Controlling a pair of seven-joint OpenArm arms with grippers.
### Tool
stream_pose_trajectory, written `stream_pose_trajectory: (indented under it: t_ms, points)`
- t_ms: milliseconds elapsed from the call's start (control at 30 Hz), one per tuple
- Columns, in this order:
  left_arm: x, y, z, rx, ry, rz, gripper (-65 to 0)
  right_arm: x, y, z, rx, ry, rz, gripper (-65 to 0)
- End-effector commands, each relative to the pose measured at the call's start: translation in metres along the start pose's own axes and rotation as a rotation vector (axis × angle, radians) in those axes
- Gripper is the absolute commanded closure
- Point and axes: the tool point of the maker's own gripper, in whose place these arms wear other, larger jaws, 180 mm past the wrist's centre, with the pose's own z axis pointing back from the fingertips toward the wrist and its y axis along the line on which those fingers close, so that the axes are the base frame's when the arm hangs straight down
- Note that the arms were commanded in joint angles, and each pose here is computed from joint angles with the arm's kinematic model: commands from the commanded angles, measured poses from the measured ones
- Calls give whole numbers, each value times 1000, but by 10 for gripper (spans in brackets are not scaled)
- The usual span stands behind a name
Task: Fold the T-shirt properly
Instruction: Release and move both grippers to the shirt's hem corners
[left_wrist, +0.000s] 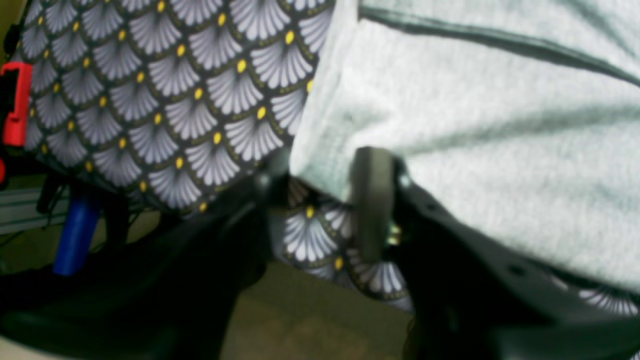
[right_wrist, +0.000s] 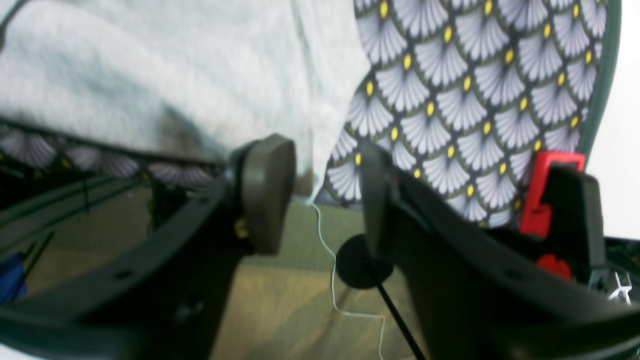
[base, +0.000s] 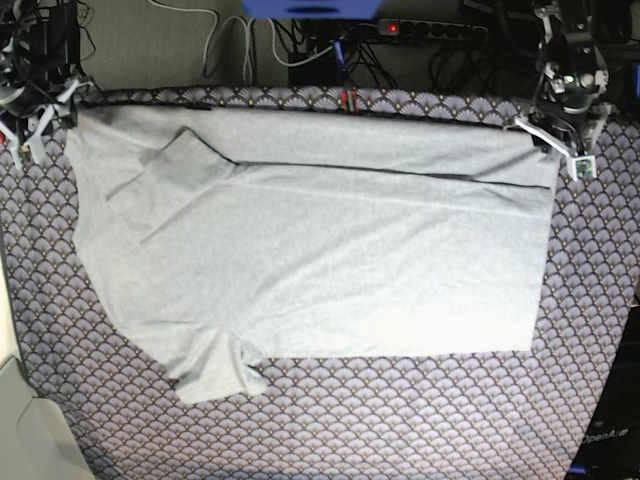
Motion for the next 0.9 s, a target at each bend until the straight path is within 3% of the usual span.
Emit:
stream_pose_trajectory:
  t_ms: [0,200,300,533,667,867]
  points:
    - [14,7,3,19,-48,-9,-252,9,-12,7,-28,-30,12,-290]
    - [23,7,6,20,-73,-12,-291,24,-42,18,-112,-85,-28,-294]
    - [45,5,15,16,-133,-17,-317,46,-59,24,-149,-125,-4,-294]
    - [113,22,34,68,-314,49,-332,142,-77,27,-175,-304,85,-298]
    - [157,19,29,59,-398,101,-332,197,-72,-4,-98,-343,87,-298]
    - [212,-5,0,-3,-441,175,-332,262,-65,-70,-35,-284,55,-298]
